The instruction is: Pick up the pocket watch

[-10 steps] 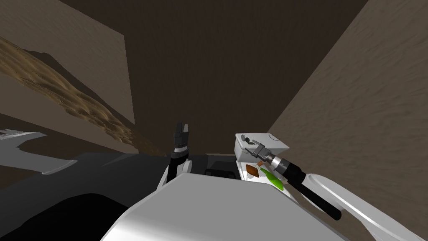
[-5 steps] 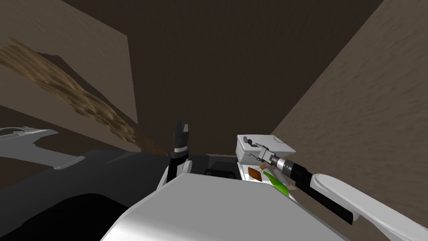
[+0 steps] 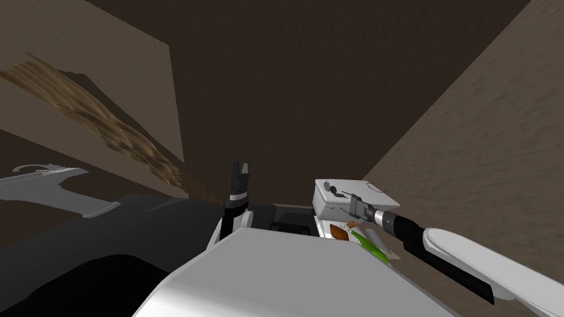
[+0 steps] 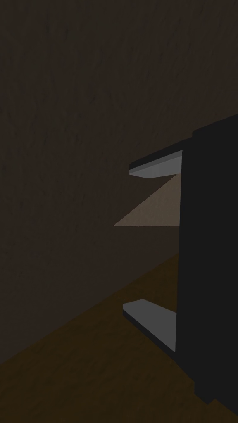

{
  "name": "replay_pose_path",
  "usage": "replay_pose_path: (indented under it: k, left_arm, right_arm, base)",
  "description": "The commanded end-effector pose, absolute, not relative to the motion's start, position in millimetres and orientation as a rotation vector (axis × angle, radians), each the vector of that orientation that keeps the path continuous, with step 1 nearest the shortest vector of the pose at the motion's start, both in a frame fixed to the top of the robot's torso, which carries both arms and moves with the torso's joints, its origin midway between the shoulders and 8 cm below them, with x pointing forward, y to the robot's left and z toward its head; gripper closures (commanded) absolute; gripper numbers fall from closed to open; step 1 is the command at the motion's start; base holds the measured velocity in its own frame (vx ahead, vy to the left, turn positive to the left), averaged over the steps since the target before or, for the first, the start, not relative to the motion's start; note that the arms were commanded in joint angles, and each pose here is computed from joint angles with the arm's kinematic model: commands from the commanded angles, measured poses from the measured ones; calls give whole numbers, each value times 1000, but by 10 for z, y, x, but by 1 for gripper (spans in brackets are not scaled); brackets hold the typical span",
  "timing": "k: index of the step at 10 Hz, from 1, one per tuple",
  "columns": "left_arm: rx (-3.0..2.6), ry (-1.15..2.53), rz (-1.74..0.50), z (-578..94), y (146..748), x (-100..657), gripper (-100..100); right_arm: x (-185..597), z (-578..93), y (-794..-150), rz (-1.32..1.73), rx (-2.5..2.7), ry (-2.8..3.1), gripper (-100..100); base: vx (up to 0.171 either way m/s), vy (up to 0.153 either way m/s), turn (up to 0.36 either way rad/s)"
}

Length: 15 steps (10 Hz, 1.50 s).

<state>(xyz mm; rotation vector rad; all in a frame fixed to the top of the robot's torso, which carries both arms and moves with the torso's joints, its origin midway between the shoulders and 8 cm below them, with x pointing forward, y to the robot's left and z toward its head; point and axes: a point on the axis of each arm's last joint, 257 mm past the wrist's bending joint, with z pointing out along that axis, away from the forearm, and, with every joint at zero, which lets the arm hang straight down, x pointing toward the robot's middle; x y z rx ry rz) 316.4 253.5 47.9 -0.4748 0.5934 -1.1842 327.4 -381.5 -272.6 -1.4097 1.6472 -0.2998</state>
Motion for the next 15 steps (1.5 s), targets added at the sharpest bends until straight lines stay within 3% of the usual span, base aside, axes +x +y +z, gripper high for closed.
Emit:
replay_pose_path:
  k: [1,9,10,11,15]
  left_arm:
    - [-475,593,-1184,479,2535,3164,0]
    - [-475,593,-1184,479,2535,3164,0]
    - [-475,593,-1184,479,2535,3164,0]
    - [-475,593,-1184,479,2535,3164,0]
    - [-475,593,-1184,479,2534,3164,0]
  right_arm:
    - [3223,-2793,-3999,-369,-1531,1631,-100]
    - [3129,-2852,-4455,-525,-1841,1551,-100]
    - [3129,-2850,-4461,-528,-1846,1548,0]
    - [3176,-2836,-4593,-545,-1859,1539,-100]
    - [3146,-2894,-4900,-563,-1878,1572,-100]
  base:
    - [48,17,60]
    - [28,8,28]
    - [0,0,0]
    - [10,54,41]
    - [9,61,14]
